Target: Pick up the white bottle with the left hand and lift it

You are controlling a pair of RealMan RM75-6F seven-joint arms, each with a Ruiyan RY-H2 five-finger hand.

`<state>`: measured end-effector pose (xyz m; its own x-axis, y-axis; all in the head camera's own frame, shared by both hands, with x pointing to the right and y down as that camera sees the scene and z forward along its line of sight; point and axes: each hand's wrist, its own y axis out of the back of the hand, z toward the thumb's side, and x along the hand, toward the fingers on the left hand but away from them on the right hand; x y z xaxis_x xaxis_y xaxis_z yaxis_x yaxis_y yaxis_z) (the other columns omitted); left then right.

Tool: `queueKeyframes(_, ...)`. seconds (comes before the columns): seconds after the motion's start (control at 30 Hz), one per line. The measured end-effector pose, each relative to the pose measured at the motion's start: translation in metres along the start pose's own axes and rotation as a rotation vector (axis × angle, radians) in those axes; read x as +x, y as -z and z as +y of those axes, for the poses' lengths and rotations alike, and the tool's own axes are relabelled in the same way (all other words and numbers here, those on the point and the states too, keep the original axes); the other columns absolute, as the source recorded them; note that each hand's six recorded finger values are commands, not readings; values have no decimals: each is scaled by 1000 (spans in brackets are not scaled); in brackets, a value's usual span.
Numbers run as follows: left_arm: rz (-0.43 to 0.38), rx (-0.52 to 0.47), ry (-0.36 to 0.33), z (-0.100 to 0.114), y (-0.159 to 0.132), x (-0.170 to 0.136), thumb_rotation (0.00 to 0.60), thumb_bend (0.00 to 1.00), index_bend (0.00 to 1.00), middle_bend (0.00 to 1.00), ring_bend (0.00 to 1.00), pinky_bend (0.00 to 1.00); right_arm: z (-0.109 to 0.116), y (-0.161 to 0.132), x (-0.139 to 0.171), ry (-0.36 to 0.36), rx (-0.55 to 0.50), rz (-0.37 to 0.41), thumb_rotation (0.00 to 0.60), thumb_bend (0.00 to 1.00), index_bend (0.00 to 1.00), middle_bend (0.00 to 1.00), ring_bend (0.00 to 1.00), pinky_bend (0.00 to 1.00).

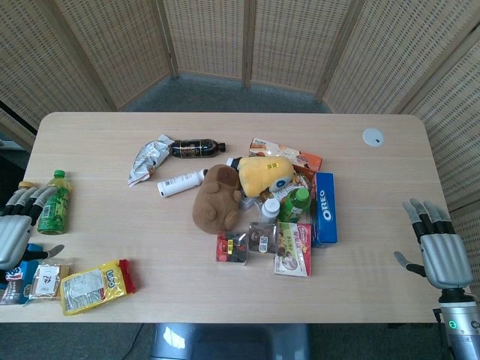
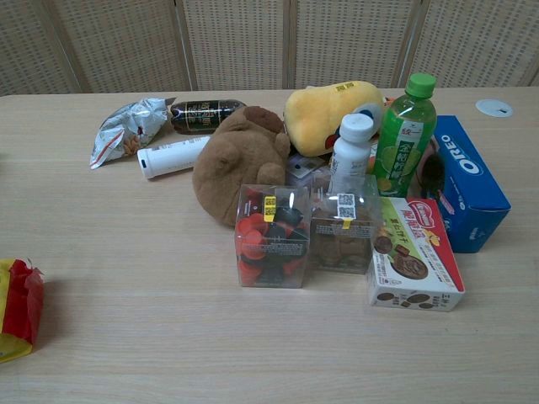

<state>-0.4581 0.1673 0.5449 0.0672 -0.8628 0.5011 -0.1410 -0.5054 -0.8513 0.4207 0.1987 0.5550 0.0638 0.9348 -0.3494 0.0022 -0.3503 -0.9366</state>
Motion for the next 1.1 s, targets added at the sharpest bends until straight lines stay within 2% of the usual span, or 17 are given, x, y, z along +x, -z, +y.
queueKeyframes(0.33,-3,-8,16,-1,-3,2,600,150,0,0,0,0,1,2,3,8,-10,-2,588,202,0,0,0,0)
queueKeyframes(0.53,-10,-10,40,-1,-8,14,600,150,0,0,0,0,1,3,6,8,-10,-8,589,201,0,0,0,0)
queueKeyframes(0.83,-31,-15,145,-18,-32,60,600,149,0,0,0,0,5,2,7,9,2,-15,586,201,0,0,0,0)
queueKeyframes(1.1,-63,-26,196,-51,-67,115,600,149,0,0,0,0,7,9,12,2,16,-46,586,202,0,0,0,0)
